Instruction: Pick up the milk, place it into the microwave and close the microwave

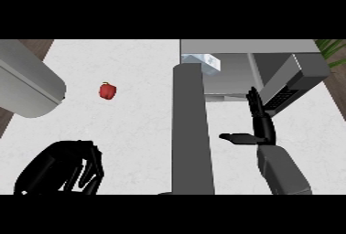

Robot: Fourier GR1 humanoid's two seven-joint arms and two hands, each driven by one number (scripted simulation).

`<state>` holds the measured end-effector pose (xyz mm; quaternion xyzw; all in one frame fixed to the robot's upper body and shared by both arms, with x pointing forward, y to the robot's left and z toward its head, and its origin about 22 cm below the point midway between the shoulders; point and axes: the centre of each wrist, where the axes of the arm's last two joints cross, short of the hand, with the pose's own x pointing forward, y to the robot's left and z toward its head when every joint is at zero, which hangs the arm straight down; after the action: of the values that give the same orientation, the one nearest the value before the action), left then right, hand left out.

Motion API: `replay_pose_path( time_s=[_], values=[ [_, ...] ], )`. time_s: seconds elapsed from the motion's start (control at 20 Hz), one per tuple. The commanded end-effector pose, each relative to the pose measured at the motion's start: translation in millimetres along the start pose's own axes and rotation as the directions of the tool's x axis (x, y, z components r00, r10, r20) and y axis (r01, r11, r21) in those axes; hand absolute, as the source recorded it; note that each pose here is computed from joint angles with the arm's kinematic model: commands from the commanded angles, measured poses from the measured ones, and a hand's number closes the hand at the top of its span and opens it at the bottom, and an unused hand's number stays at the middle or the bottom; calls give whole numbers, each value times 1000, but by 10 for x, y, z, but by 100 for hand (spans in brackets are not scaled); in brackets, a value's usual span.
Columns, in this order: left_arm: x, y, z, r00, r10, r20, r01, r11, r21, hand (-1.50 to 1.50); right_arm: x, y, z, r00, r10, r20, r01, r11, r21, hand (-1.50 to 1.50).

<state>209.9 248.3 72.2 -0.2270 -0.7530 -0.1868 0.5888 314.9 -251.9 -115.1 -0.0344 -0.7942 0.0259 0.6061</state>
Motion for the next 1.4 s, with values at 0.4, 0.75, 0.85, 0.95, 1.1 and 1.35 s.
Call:
replay_pose_path(
  time_s=[0.4, 0.75, 0.85, 0.95, 1.1, 1.35],
  values=[
    [-212, -417, -858, 988, -150, 23, 152, 973, -172, 150, -19, -478, 1021, 1000, 3, -2, -3, 999, -36, -150],
    [-906, -824, -1019, 976, -196, -91, 162, 942, -292, 150, 321, -648, 1306, 999, 15, 51, -13, 999, -37, -150],
    [-1057, -894, -1044, 971, -219, -93, 181, 934, -310, 150, 414, -717, 1530, 997, 58, 48, -58, 998, -2, -150],
    [-1246, -987, -1104, 968, -220, -125, 174, 937, -303, 150, 470, -789, 1563, 996, 55, 69, -57, 998, 18, -150],
    [-1412, -1119, -1145, 954, -284, -96, 246, 925, -290, 150, 658, -822, 1567, 994, 21, 104, -28, 997, 71, -150],
    [-1616, -1176, -1210, 957, -289, -36, 278, 942, -187, 150, 894, -772, 1411, 983, -86, 161, 70, 992, 103, -150]
  ],
)
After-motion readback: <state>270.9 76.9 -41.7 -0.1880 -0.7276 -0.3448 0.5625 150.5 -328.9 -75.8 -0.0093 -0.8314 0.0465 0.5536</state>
